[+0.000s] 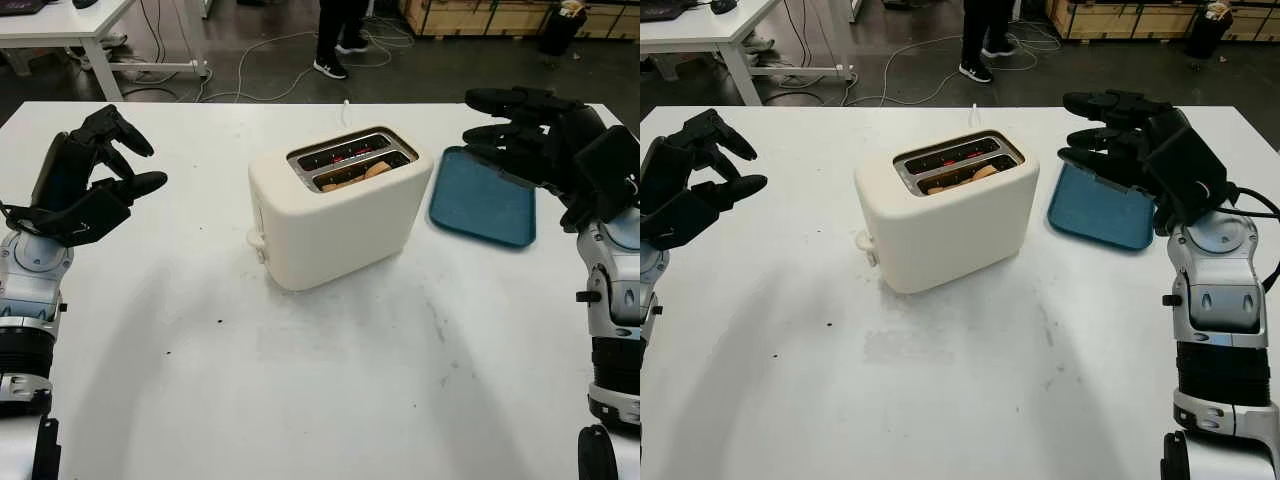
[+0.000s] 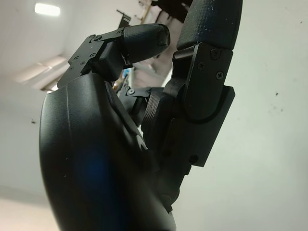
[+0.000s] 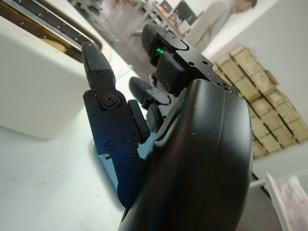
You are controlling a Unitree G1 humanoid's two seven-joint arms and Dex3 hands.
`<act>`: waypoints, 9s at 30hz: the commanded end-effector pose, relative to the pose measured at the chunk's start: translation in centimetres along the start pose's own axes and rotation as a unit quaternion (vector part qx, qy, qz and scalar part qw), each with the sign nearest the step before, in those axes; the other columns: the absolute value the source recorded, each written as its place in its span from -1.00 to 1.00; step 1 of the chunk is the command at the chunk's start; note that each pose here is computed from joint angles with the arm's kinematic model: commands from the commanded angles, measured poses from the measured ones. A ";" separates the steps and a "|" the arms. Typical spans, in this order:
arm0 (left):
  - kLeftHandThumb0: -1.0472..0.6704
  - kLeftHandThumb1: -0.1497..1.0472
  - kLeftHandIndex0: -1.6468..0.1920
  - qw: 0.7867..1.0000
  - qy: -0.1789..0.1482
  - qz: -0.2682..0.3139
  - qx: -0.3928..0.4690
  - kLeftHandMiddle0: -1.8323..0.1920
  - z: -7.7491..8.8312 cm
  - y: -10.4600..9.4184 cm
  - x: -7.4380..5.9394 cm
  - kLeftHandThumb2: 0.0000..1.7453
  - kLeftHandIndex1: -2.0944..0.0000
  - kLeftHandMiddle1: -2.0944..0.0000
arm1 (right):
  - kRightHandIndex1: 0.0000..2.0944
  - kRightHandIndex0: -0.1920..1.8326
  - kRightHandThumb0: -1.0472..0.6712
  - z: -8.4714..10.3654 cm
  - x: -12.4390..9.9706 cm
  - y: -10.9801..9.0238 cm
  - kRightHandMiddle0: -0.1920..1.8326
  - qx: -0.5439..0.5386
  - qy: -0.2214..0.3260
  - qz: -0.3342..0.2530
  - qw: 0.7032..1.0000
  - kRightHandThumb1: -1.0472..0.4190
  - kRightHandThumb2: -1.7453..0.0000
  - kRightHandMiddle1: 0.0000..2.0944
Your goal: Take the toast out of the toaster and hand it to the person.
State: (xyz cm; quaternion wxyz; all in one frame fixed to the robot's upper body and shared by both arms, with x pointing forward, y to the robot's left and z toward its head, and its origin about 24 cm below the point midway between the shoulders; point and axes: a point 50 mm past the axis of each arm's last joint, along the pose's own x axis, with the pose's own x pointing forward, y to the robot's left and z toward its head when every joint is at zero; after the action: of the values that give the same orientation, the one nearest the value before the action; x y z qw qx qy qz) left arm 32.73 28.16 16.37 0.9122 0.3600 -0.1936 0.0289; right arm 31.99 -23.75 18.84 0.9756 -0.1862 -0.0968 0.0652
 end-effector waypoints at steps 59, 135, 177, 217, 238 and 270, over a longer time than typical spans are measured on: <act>-1.00 0.79 0.35 1.000 -0.007 -0.006 -0.003 0.24 0.3 0.0 0.1 -0.78 -0.50 -0.54 | -0.35 -0.32 -0.20 0.6 0.0 0.0 -0.07 0.003 -0.018 -0.005 1.000 -0.66 1.00 -0.99; -1.00 0.79 0.35 1.000 -0.001 0.002 -0.007 0.24 0.1 0.1 -0.1 -0.77 -0.50 -0.55 | -0.31 -0.32 -0.17 0.7 0.1 0.0 -0.07 -0.005 -0.020 -0.001 1.000 -0.67 1.00 -1.00; -1.00 0.79 0.36 1.000 -0.007 0.004 -0.004 0.25 0.3 -0.1 -0.1 -0.78 -0.51 -0.55 | -0.31 -0.33 -0.21 0.6 0.1 -0.1 -0.06 0.004 -0.015 -0.003 1.000 -0.65 1.00 -1.00; -1.00 0.79 0.36 1.000 -0.006 0.001 -0.003 0.24 0.2 -0.4 -0.4 -0.77 -0.53 -0.56 | -0.34 -0.31 -0.18 0.5 -0.1 0.1 -0.06 -0.001 -0.015 -0.007 1.000 -0.66 1.00 -1.00; -1.00 0.79 0.35 1.000 -0.007 0.000 -0.009 0.23 0.1 -0.4 -0.3 -0.78 -0.50 -0.54 | -0.31 -0.29 -0.17 0.6 0.0 -0.1 -0.04 -0.007 -0.017 -0.008 1.000 -0.65 1.00 -0.99; -1.00 0.79 0.37 1.000 -0.002 0.003 -0.011 0.23 0.0 -0.6 -0.3 -0.79 -0.51 -0.55 | -0.37 -0.28 -0.21 0.5 -0.2 -0.1 -0.06 -0.003 -0.010 -0.013 1.000 -0.64 1.00 -1.00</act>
State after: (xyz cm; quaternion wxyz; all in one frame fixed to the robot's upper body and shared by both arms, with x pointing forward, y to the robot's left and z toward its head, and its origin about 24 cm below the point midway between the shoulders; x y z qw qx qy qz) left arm 32.49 27.95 15.54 0.9165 0.3504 -0.1907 0.0294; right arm 31.79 -23.57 19.27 0.9745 -0.1871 -0.1090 0.0595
